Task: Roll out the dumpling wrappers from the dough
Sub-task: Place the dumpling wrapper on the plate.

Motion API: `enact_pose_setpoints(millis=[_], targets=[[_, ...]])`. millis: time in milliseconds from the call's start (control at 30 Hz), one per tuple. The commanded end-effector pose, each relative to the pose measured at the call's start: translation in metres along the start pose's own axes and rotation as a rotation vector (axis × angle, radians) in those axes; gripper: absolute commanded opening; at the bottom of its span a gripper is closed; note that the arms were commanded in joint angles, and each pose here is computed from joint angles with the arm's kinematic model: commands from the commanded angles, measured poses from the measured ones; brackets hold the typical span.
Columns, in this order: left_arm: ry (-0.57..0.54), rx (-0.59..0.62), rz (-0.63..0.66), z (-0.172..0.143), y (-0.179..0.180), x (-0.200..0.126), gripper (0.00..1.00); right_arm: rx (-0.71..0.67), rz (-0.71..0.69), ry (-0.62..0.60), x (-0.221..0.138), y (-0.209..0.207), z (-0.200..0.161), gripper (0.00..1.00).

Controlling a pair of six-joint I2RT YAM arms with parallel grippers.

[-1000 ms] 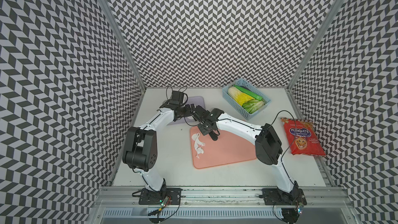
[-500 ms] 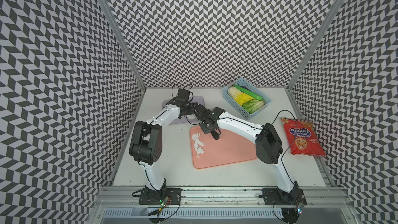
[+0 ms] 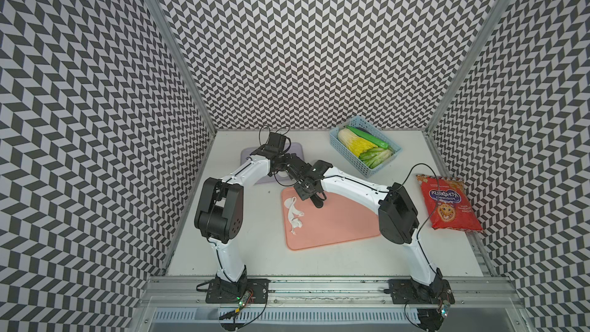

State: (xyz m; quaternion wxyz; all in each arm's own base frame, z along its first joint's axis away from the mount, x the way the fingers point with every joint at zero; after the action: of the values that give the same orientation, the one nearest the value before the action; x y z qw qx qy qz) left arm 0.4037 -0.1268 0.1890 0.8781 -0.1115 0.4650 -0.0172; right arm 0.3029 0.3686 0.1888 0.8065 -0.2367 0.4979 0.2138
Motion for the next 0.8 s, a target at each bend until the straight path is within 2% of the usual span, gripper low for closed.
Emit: enact_pose_setpoints(millis=[0, 433, 767], targets=[[-0.016, 0.013, 0.025, 0.001, -0.008, 0.000, 0.98, 0.014, 0.036, -0.139, -0.023, 0.009, 0.020, 0.00], [-0.062, -0.003, 0.030, 0.002, -0.005, -0.008, 0.97, 0.046, 0.126, -0.206, -0.048, 0.007, 0.025, 0.00], [-0.089, 0.000, 0.056, 0.005, 0.001, -0.016, 0.97, 0.079, 0.101, -0.193, -0.047, -0.003, 0.020, 0.00]])
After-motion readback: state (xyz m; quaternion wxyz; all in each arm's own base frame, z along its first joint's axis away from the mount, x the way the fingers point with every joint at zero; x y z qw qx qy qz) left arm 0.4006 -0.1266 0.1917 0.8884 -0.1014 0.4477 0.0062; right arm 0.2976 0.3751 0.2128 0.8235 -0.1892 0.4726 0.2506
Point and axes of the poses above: each gripper's point midway between its finger pads, its own x axis out along the fingers, its own y axis along the line the jaws close on, z = x × y, the point moved 10 cm from there along -x, back along the fingers, and after that the axes turned 4 degrees about -x, right-handed, at the moved point
